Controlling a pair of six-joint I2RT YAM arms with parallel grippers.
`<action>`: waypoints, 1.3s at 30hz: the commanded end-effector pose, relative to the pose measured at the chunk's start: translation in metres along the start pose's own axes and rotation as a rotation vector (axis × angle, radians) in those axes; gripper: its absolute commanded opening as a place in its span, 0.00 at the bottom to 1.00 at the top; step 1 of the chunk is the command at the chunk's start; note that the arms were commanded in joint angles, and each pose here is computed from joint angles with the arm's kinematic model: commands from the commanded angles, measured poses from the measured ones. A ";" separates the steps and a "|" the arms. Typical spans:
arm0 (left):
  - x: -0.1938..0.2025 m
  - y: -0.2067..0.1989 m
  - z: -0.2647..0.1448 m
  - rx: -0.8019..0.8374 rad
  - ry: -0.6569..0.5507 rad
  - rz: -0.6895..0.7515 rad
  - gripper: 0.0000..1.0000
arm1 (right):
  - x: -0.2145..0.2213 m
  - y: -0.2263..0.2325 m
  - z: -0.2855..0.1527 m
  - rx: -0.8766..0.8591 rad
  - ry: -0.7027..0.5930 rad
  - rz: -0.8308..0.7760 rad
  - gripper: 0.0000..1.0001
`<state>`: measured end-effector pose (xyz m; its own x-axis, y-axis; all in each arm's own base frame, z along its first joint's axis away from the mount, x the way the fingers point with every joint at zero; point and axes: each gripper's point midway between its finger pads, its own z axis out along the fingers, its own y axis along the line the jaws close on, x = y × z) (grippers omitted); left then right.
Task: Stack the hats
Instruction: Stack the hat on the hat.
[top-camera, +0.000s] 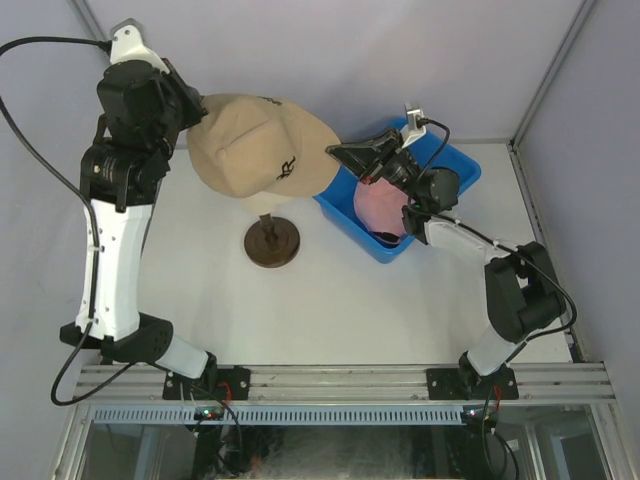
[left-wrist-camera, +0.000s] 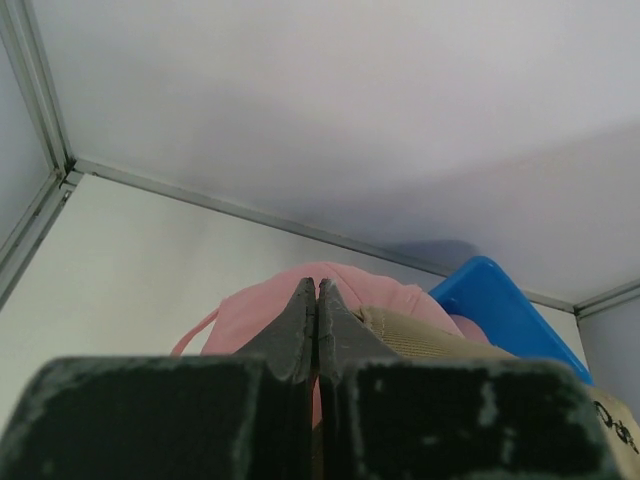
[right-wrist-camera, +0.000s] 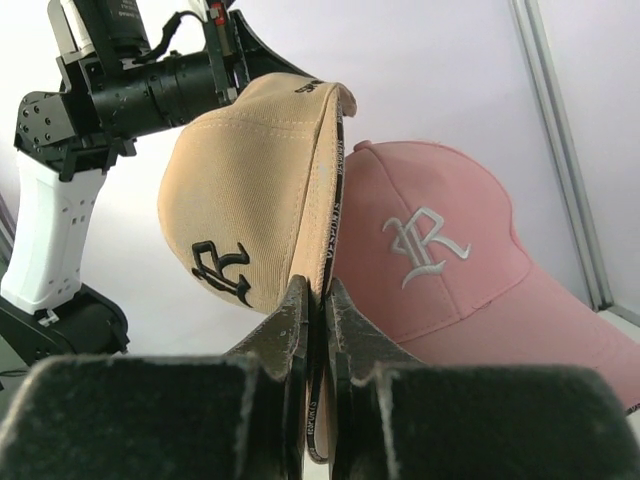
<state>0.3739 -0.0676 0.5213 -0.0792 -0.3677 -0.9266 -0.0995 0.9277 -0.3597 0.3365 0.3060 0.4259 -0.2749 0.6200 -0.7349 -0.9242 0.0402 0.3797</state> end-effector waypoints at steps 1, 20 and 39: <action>-0.008 0.026 0.015 -0.104 -0.050 -0.014 0.01 | -0.030 -0.016 0.000 0.021 -0.081 -0.105 0.00; 0.027 0.075 0.033 -0.228 -0.003 -0.016 0.01 | -0.039 -0.047 0.014 0.079 -0.058 -0.078 0.00; 0.051 0.094 0.039 -0.259 0.039 -0.021 0.00 | -0.036 -0.051 0.019 0.078 -0.045 -0.068 0.00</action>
<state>0.4080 -0.0337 0.4406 -0.1486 -0.4107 -0.8996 -0.2321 0.8988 -0.3719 0.3889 0.3160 0.4101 -0.3269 0.5797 -0.7463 -0.8863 0.0859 0.4550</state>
